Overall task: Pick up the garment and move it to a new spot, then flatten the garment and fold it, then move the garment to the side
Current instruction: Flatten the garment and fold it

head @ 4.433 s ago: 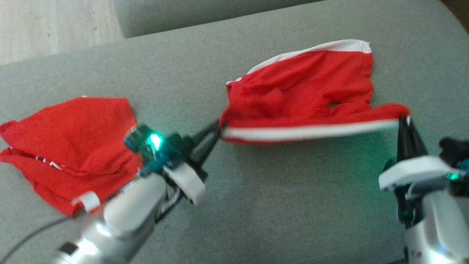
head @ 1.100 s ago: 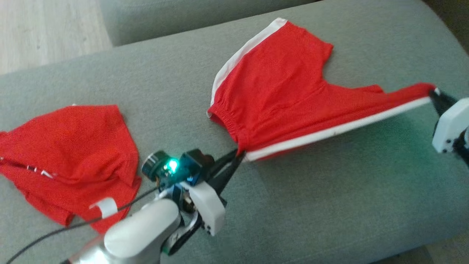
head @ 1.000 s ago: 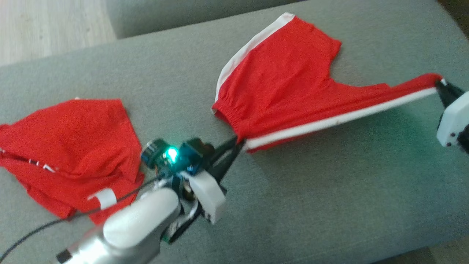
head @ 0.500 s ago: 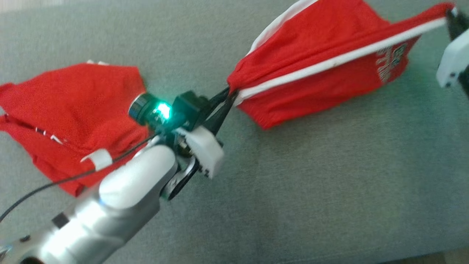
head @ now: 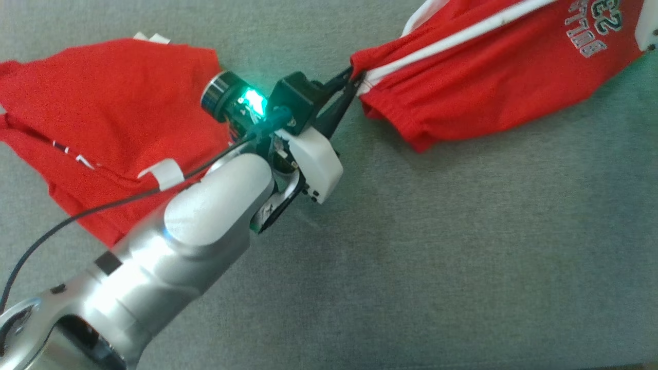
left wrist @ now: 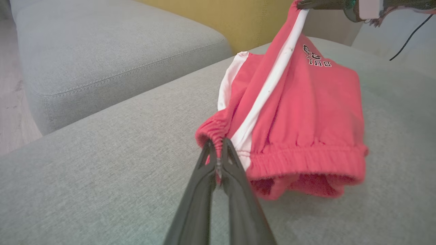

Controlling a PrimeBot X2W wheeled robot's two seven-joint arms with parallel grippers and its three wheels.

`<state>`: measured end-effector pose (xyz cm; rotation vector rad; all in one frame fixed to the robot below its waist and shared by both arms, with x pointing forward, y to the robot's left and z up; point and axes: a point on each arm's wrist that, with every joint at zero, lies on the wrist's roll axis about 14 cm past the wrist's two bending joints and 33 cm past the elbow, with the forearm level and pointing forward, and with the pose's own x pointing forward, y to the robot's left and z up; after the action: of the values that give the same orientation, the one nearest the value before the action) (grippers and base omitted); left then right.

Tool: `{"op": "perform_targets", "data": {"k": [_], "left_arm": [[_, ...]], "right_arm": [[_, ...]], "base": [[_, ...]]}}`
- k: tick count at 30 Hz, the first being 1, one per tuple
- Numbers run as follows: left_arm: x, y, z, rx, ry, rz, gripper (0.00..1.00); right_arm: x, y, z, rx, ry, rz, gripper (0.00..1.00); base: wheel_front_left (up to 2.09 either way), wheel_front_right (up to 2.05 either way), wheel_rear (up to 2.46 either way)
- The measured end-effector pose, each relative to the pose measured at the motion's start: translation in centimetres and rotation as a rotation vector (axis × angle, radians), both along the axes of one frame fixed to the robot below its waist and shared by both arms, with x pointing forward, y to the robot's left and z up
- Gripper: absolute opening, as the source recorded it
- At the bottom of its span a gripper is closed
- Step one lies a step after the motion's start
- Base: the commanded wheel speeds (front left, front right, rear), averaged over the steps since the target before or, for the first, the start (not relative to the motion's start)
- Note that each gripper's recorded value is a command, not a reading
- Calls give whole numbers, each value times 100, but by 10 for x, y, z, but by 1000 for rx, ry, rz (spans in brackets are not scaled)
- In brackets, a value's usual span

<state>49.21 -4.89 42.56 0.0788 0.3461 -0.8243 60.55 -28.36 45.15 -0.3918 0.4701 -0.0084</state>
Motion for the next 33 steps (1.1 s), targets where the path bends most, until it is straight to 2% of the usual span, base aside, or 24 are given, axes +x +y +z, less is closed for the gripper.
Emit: {"op": "perform_targets", "data": {"k": [9,16,17,18,20,21,23,24,29,33], "left_arm": [[18,9,-19,17,15,32,0],[27,11,-31,20,32,43,0],[27,12,-32,20,33,44,0],[28,11,-33,20,35,44,0],[27,11,-35,21,39,39,0],[27,12,-36,24,41,41,13],[28,13,-38,30,43,46,84],[29,15,-38,33,40,52,100],[36,23,-27,37,-3,93,100],[44,32,-5,10,-52,157,100]], "right_arm": [[33,20,-19,-13,-6,58,0],[44,24,-43,11,24,51,0],[44,24,-46,17,23,49,38],[46,24,-47,26,20,45,97],[48,25,-48,43,7,39,100],[49,25,-49,46,6,38,100],[49,25,-50,44,9,38,100],[49,24,-49,45,7,36,100],[46,17,-34,76,-37,6,100],[43,13,-5,123,-129,-16,100]], "base": [[0,0,0],[0,0,0],[0,0,0],[0,0,0],[0,0,0],[0,0,0],[0,0,0],[0,0,0],[0,0,0],[0,0,0]]}}
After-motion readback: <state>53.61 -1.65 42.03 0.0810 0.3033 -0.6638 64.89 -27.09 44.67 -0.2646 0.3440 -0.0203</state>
